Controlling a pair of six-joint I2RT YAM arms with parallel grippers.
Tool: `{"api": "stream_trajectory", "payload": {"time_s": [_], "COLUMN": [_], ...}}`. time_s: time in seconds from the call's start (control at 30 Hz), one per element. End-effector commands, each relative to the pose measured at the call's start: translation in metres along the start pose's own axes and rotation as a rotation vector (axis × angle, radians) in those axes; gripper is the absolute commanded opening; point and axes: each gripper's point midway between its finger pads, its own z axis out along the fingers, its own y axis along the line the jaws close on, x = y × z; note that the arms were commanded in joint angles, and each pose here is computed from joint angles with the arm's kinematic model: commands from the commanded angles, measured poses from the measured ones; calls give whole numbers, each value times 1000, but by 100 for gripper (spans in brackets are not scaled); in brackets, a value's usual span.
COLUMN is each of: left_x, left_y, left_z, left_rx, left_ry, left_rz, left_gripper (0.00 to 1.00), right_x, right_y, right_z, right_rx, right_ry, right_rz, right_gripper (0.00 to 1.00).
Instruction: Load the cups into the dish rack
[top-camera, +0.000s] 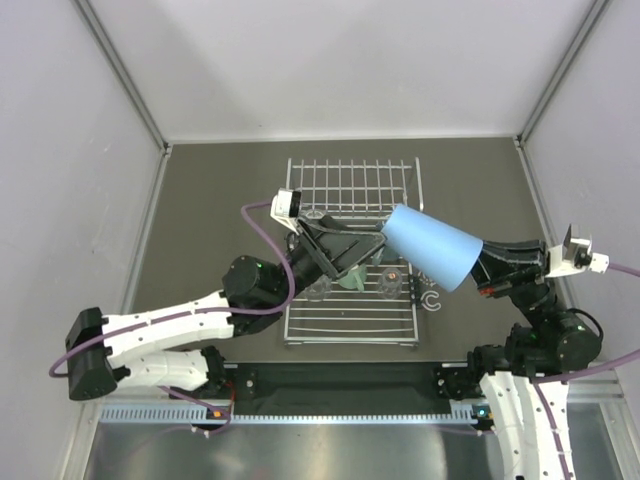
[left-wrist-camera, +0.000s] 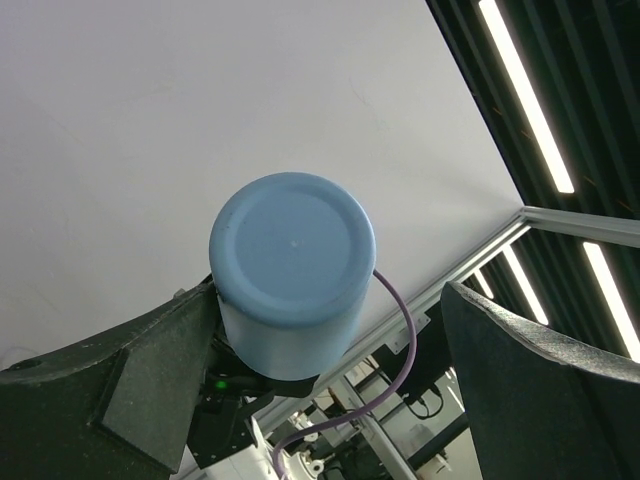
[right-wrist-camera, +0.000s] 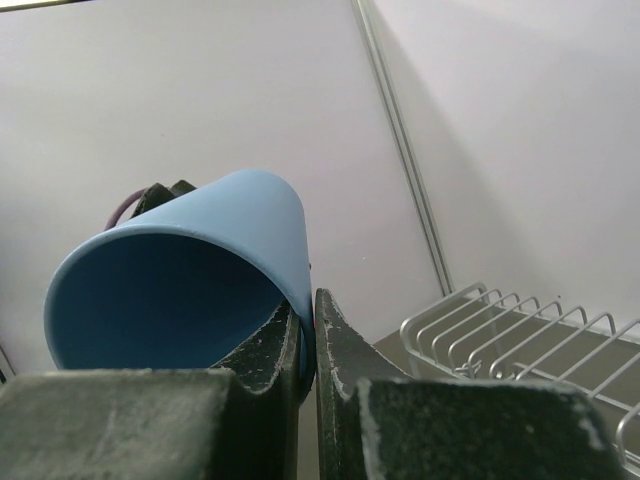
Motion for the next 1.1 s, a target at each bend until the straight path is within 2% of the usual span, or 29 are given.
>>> {"api": "stream_trajectory", "payload": {"time_s": [0.0, 0.23, 0.4, 0.53, 0.63, 0.73, 0.77, 0.8, 0.83, 0.87, 0.93, 1.0, 1.03, 1.07], "left_x": [-9, -9, -4, 1, 3, 3, 2, 0, 3, 2, -4, -5, -8, -8], "left_y": [-31, -26, -33, -33, -30, -28, -29, -33, -28, -24, -21, -7, -9, 1], "left_z": [10, 22, 32, 36, 38, 36, 35, 33, 33, 33, 30, 24, 19, 14], "left_rx": [106, 89, 109, 138, 126, 127, 126, 131, 100, 76, 11, -59, -69, -117], "left_ry": [-38, -64, -51, -37, -34, -34, -35, -36, -21, -21, -24, -18, -23, -8], "left_rz": [2, 29, 35, 19, 18, 26, 45, 57, 73, 102, 127, 179, 192, 227], "left_gripper": [98, 98, 93, 77, 71, 56, 47, 42, 33, 0, 0, 0, 0, 0], "right_x": [-5, -2, 0, 2, 2, 2, 4, 4, 4, -1, 6, 2, 5, 6], "right_y": [-3, -3, -3, -6, -6, -5, -6, -8, -11, -9, -23, -25, -31, -34], "right_z": [2, 2, 2, 1, 1, 1, 0, 0, -1, 0, -5, -6, -9, -10], "right_rx": [2, -6, -7, 1, 2, 6, 22, 39, 57, 79, 156, 196, 237, 253], "right_ry": [-22, -4, 6, 13, 16, 25, 37, 42, 47, 43, 80, 81, 106, 112], "right_rz": [-33, -34, -38, -40, -43, -58, -51, -51, -76, -90, -89, -108, -109, -111], "right_gripper": [0, 0, 0, 0, 0, 0, 0, 0, 9, 14, 28, 35, 47, 52]}}
